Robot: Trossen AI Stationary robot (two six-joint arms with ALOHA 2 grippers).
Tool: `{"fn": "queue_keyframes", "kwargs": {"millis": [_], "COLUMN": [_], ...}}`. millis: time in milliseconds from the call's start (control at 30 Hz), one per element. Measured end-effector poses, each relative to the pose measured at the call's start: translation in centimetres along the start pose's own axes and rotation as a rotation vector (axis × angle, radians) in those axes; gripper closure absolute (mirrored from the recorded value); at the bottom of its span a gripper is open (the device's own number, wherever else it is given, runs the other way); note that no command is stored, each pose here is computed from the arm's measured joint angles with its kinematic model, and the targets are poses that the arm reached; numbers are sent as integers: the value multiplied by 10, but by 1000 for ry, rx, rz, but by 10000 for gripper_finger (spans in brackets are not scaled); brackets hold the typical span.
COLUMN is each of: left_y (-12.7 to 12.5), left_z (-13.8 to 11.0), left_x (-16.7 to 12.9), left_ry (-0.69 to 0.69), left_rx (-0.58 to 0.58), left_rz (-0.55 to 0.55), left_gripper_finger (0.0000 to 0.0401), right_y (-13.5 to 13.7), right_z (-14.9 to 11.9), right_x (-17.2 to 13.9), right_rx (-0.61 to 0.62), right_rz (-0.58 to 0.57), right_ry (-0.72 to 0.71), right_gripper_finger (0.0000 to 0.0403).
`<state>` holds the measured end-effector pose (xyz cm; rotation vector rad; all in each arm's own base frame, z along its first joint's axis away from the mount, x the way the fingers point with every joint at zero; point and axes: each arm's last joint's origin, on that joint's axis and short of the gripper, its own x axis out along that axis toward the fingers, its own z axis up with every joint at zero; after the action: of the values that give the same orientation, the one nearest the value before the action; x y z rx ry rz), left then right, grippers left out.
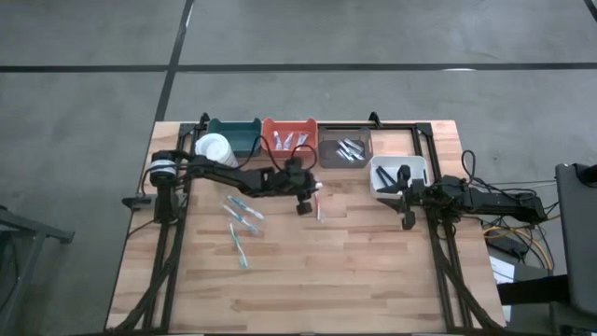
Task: Pick & Place Travel size toiletries
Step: Put the toothpaste into the orange bin
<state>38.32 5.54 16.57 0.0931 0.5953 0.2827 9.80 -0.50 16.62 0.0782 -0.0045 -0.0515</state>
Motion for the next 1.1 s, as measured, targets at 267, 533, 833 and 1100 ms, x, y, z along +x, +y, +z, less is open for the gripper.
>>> {"fn": "queue_keyframes", "kwargs": {"millis": [267, 533, 833, 1100], "left_y": [1, 8, 24, 34], "left_z": [14, 33, 53, 63], "left_x": [0, -17, -42, -57], "left_ry": [-40, -106, -180, -209], "left_rx": [91, 20, -73, -112], "left_rz": [6, 16, 69, 267], "left_gripper_finger": [291, 291, 291, 291], "right_y": [0, 0, 0, 0], "right_z": [0, 0, 0, 0], "right_x": [0, 0, 0, 0], "right_rx": [-2, -1, -1, -1], "right_rz": [0, 0, -1, 0], "right_ry": [0, 0, -1, -1], "right_gripper_finger": [282, 273, 281, 286]}}
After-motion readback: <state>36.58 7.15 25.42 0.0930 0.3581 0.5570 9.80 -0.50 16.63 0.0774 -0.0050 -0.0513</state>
